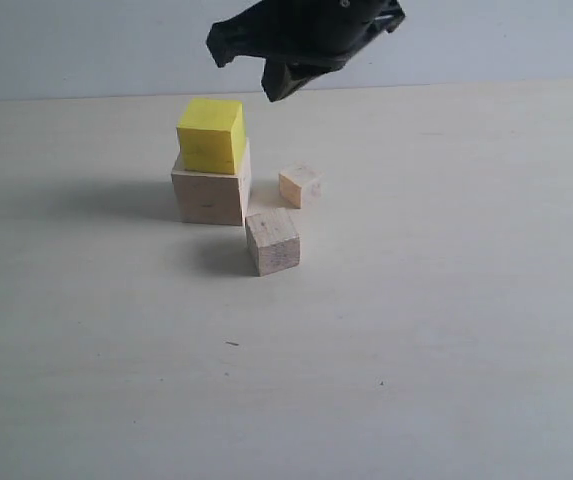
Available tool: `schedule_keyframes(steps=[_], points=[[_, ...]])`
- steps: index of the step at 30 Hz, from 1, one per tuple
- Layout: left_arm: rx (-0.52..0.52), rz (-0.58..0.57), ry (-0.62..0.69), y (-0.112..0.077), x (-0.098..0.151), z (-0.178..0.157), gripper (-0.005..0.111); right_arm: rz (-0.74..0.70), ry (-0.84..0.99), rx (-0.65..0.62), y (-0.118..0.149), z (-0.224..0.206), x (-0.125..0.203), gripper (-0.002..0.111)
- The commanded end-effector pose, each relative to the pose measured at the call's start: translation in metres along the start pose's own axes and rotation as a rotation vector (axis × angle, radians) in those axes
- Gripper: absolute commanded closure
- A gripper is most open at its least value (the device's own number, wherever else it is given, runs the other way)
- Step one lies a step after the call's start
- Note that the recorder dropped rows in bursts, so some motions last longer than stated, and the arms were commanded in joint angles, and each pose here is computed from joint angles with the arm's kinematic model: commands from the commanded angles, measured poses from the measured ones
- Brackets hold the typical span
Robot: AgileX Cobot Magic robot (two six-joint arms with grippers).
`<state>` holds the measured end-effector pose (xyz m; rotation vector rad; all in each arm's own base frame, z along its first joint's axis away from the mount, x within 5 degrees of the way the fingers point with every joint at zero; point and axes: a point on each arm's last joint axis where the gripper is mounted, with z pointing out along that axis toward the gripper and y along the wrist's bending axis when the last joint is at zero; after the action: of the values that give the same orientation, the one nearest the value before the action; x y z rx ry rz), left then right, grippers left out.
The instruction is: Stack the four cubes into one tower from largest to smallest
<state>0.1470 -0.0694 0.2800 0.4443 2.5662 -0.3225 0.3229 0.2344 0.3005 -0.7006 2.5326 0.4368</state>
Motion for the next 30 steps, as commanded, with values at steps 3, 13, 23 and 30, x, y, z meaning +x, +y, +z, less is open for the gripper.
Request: schedule_keyframes(steps=[3, 13, 23, 30], points=[[0.019, -0.016, -0.085, -0.002, -0.007, 0.003, 0.107, 0.045, 0.155, 0.028, -0.01, 0.031, 0.049, 0.108], [0.013, -0.02, -0.115, -0.001, -0.013, 0.009, 0.107, 0.057, 0.156, 0.046, -0.018, 0.064, 0.062, 0.108], [-0.053, -0.067, -0.391, 0.015, -0.057, 0.035, 0.107, 0.06, 0.263, 0.043, -0.017, 0.062, 0.072, 0.108], [-0.14, -0.286, -0.397, 0.066, -0.117, 0.067, 0.107, 0.057, 0.286, 0.036, -0.014, 0.047, 0.073, 0.108]])
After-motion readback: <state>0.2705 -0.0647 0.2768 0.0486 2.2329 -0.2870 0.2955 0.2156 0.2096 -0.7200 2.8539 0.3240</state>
